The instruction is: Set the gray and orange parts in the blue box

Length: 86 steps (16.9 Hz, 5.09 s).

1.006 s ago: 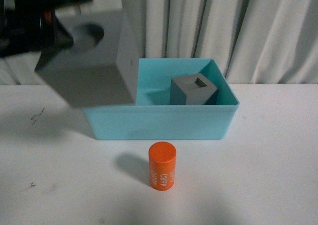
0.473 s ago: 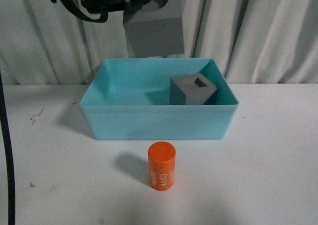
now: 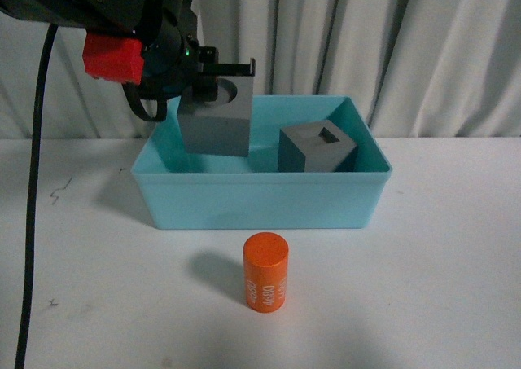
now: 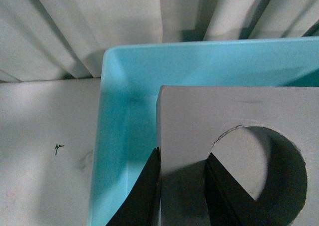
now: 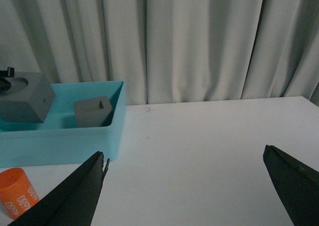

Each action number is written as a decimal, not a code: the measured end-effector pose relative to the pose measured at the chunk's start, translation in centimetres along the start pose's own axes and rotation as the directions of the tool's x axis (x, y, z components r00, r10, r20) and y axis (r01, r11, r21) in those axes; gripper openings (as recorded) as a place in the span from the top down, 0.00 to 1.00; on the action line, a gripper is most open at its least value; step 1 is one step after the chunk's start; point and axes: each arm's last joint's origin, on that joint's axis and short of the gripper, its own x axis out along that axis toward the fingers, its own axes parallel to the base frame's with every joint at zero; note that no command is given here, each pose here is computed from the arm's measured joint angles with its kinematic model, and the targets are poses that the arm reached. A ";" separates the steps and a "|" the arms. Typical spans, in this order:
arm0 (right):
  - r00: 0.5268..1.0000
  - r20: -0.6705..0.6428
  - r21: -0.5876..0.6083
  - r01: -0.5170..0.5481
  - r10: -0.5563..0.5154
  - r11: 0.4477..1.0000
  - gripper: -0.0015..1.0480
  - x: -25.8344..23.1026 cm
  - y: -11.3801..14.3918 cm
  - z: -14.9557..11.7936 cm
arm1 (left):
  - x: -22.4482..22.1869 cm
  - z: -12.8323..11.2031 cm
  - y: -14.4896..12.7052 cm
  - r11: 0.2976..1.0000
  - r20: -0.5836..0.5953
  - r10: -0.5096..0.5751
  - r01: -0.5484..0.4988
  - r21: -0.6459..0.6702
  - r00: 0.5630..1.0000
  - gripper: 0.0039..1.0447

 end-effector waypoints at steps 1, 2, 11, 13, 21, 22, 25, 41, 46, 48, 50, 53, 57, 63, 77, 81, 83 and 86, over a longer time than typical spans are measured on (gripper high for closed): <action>1.000 0.000 0.000 0.000 0.000 1.000 0.06 0.0 0.0 0.0 | 0.4 -0.4 0.0 1.000 -0.006 0.001 0.000 0.008 1.000 0.82; 1.000 0.000 0.000 0.000 0.000 1.000 0.06 0.0 0.0 0.0 | 0.5 -0.6 0.0 1.000 -0.010 0.003 -0.003 0.009 1.000 0.82; 1.000 0.000 0.000 0.000 0.000 1.000 0.06 0.0 0.0 0.0 | 1.8 -2.1 0.4 0.999 -0.040 0.034 -0.033 0.028 0.999 0.82; 1.000 0.000 0.000 0.000 0.000 1.000 0.06 0.0 0.0 0.0 | 2.0 -2.2 0.5 0.999 -0.042 0.039 -0.037 0.031 0.998 0.82; 1.000 0.000 0.000 0.000 0.000 1.000 0.06 0.0 0.0 0.0 | -1.3 -2.9 1.0 1.000 -0.059 -0.010 0.009 -0.021 0.998 0.13; 1.000 0.000 0.000 0.000 0.000 1.000 0.06 0.0 0.0 0.0 | -3.4 -1.8 1.0 0.997 -0.015 -0.049 0.048 -0.059 0.999 0.04; 1.000 0.000 0.000 0.000 0.000 1.000 0.06 0.0 0.0 0.0 | -12.6 0.0 3.0 0.970 0.082 -0.157 0.169 -0.174 0.984 0.06; 1.000 0.000 0.000 -0.001 0.001 1.000 0.06 0.0 0.0 0.0 | -26.7 -17.0 13.3 1.000 0.515 -0.004 0.018 -0.022 0.857 0.99; 1.000 0.000 0.000 -0.001 0.001 1.000 0.06 0.0 0.0 0.0 | -27.3 -17.9 13.8 1.000 0.518 0.005 0.011 -0.026 0.855 0.99; 1.000 0.000 0.000 -0.001 0.001 1.000 0.06 0.0 0.0 0.0 | -27.3 -18.0 13.7 1.000 0.533 0.005 0.011 -0.026 0.846 0.99; 1.000 0.000 0.000 -0.001 0.001 1.000 0.06 0.0 0.0 0.0 | -27.2 -18.4 13.7 1.000 0.538 0.006 0.010 -0.027 0.843 0.99; 1.000 0.000 0.000 -0.001 0.001 1.000 0.06 0.0 0.0 0.0 | -27.2 -18.7 13.8 1.000 0.517 0.008 0.008 -0.028 0.856 0.99; 1.000 0.000 0.000 -0.001 0.001 1.000 0.06 0.0 0.0 0.0 | -27.8 -18.9 13.8 1.000 0.532 0.007 0.009 -0.027 0.846 0.99; 1.000 0.000 0.000 -0.001 0.001 1.000 0.06 0.0 0.0 0.0 | -28.3 -19.2 13.8 1.000 0.533 0.007 0.009 -0.027 0.846 0.99; 1.000 0.000 0.000 -0.001 0.001 1.000 0.06 0.0 0.0 0.0 | -29.3 -20.2 13.7 1.000 0.524 0.007 0.009 -0.027 0.852 0.44; 1.000 0.000 0.000 -0.001 0.001 1.000 0.06 0.0 0.0 0.0 | -29.3 -20.2 13.7 1.000 0.524 0.007 0.009 -0.027 0.852 0.08; 1.000 0.000 0.000 -0.001 0.001 1.000 0.06 0.0 0.0 0.0 | -29.3 -20.2 13.7 1.000 0.524 0.007 0.009 -0.027 0.852 0.07; 1.000 0.000 0.000 -0.001 0.001 1.000 0.06 0.0 0.0 0.0 | -29.3 -20.2 13.7 1.000 0.524 0.007 0.009 -0.027 0.852 0.06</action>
